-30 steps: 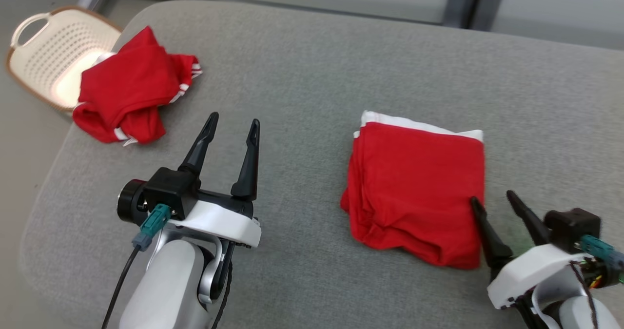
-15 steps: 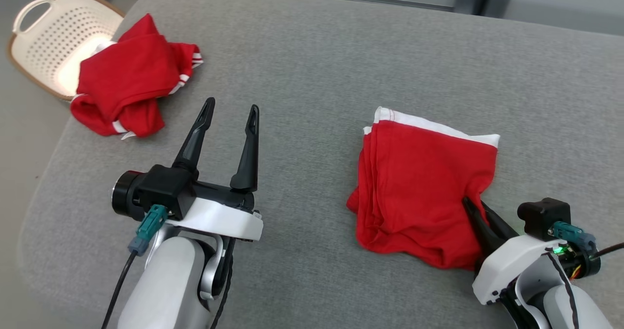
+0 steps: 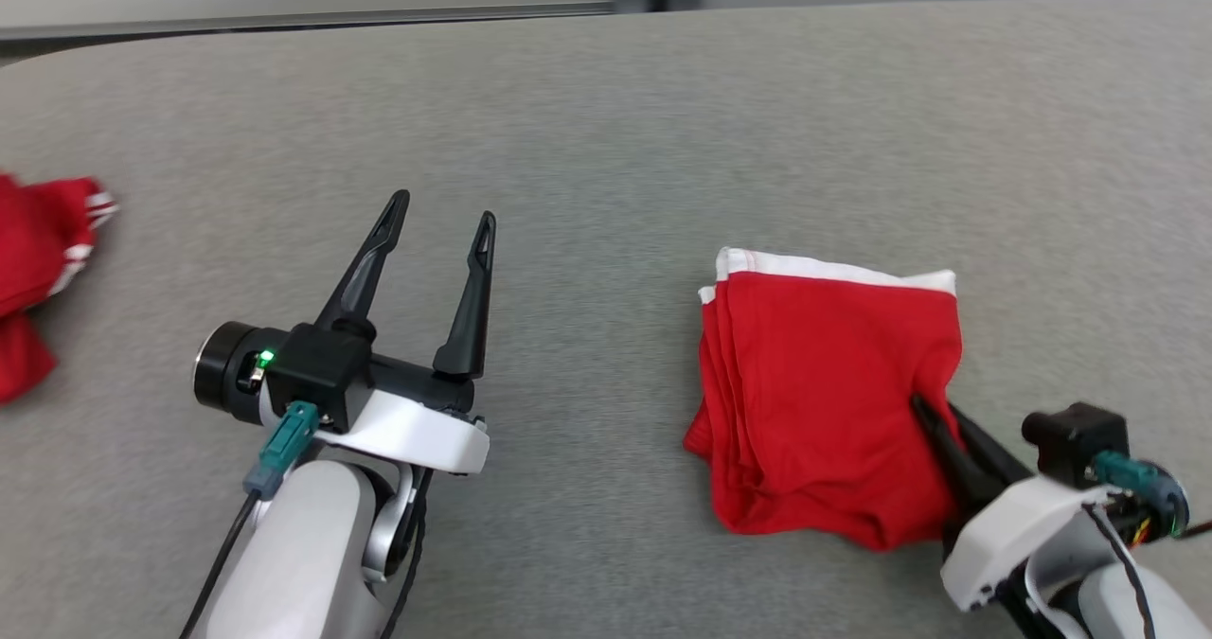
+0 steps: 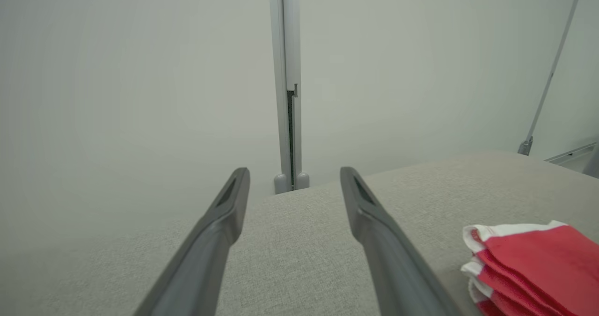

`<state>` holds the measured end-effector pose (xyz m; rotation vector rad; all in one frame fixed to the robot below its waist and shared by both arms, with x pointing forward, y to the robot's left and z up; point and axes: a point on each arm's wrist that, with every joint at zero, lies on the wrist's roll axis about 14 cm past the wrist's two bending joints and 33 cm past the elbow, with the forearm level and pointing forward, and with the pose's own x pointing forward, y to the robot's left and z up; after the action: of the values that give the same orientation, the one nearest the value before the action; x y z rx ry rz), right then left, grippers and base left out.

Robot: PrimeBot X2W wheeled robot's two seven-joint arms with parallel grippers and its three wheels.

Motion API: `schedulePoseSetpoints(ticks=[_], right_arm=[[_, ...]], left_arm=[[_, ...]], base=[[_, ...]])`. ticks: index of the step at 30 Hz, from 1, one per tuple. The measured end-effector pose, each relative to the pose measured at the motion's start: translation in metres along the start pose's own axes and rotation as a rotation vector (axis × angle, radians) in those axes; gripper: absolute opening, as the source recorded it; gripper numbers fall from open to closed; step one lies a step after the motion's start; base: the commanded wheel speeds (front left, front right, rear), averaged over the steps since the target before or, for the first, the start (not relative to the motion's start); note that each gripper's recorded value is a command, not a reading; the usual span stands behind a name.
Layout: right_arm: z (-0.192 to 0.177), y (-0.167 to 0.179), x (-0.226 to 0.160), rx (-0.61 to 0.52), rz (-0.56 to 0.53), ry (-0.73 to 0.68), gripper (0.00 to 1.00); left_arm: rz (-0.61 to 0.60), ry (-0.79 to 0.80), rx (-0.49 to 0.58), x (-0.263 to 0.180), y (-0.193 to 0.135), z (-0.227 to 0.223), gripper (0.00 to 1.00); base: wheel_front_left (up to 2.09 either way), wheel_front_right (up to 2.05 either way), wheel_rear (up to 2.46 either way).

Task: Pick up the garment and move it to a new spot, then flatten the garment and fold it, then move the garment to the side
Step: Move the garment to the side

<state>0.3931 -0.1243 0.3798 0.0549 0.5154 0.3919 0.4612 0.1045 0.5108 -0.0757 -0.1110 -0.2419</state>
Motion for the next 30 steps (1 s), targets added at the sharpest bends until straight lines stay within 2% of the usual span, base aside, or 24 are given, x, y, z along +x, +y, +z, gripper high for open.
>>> schedulePoseSetpoints(ticks=[5, 10, 16, 19, 22, 24, 25, 28, 30], right_arm=[[0.020, -0.053, -0.012, -0.017, -0.117, -0.057, 0.00], [0.038, -0.140, -0.024, -0.068, -0.298, -0.070, 0.00], [0.037, -0.233, -0.048, -0.157, -0.484, 0.009, 0.00], [0.043, -0.267, -0.055, -0.187, -0.557, 0.017, 0.00], [0.045, -0.285, -0.051, -0.196, -0.594, 0.018, 0.00], [0.040, -0.291, -0.045, -0.181, -0.609, 0.034, 0.57], [0.037, -0.294, -0.043, -0.169, -0.621, 0.032, 1.00], [0.035, -0.304, -0.047, -0.124, -0.675, 0.002, 1.00], [0.031, -0.307, -0.056, -0.134, -0.697, 0.007, 1.00]], left_arm=[[-0.145, -0.008, 0.000, 0.029, -0.041, -0.008, 1.00], [-0.242, 0.000, -0.025, 0.050, -0.071, -0.021, 1.00], [-0.299, 0.006, -0.054, 0.065, -0.088, -0.037, 1.00], [-0.302, 0.006, -0.062, 0.070, -0.088, -0.043, 1.00], [-0.297, 0.008, -0.064, 0.075, -0.084, -0.049, 1.00], [-0.292, 0.019, -0.066, 0.075, -0.082, -0.055, 1.00], [-0.290, 0.024, -0.066, 0.075, -0.080, -0.058, 1.00], [-0.283, 0.029, -0.060, 0.076, -0.077, -0.061, 1.00], [-0.272, 0.027, -0.061, 0.076, -0.073, -0.059, 1.00]], base=[[0.00, 0.00, 0.00], [0.00, 0.00, 0.00], [0.00, 0.00, 0.00], [0.00, 0.00, 0.00], [0.00, 0.00, 0.00], [0.00, 0.00, 0.00], [0.00, 0.00, 0.00], [0.00, 0.00, 0.00], [0.00, 0.00, 0.00]])
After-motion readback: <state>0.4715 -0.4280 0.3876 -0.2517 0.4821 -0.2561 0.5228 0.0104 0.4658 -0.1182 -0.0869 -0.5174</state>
